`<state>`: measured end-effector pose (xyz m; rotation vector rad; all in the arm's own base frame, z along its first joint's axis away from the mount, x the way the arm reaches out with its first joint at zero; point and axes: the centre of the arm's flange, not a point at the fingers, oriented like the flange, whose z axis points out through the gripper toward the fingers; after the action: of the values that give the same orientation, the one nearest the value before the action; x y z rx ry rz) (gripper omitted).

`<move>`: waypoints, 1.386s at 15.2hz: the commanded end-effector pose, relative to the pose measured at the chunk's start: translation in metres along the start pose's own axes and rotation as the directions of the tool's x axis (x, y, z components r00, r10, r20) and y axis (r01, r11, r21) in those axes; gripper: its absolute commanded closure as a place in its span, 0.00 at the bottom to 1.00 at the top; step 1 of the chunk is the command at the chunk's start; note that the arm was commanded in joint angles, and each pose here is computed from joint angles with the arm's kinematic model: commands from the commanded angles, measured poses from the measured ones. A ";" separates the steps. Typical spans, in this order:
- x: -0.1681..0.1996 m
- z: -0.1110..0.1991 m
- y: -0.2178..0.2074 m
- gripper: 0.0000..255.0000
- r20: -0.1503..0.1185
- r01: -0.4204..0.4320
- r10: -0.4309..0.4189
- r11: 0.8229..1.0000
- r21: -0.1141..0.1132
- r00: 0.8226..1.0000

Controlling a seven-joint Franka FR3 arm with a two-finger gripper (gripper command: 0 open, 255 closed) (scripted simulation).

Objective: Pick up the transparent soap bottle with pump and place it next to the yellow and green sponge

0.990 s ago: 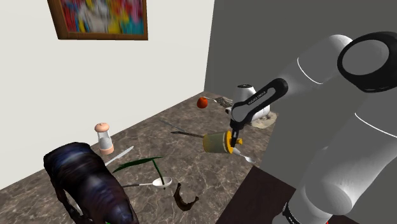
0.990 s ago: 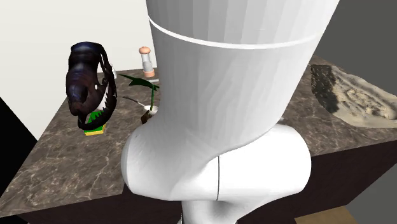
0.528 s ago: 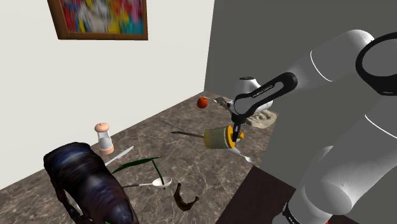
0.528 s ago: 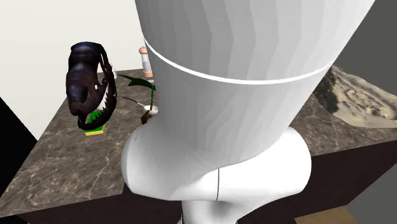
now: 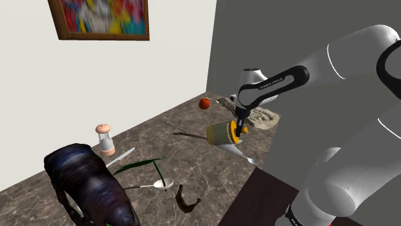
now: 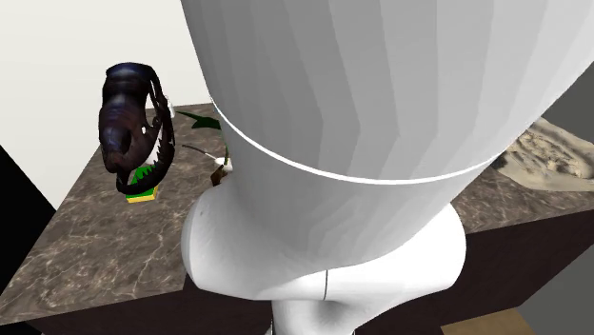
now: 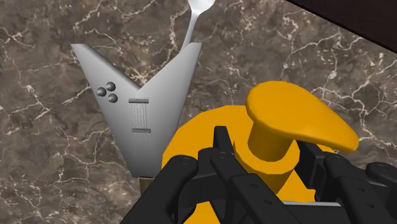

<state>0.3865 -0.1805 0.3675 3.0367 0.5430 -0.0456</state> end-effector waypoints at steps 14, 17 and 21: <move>0.021 -0.052 -0.073 1.00 0.000 0.000 0.000 1.000 0.000 1.000; 0.033 -0.055 -0.110 1.00 0.000 0.000 0.000 1.000 0.000 1.000; 0.050 -0.058 -0.160 1.00 0.000 0.000 0.000 1.000 0.000 1.000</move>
<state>0.3807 -0.0244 0.4140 3.0363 0.5457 -0.0460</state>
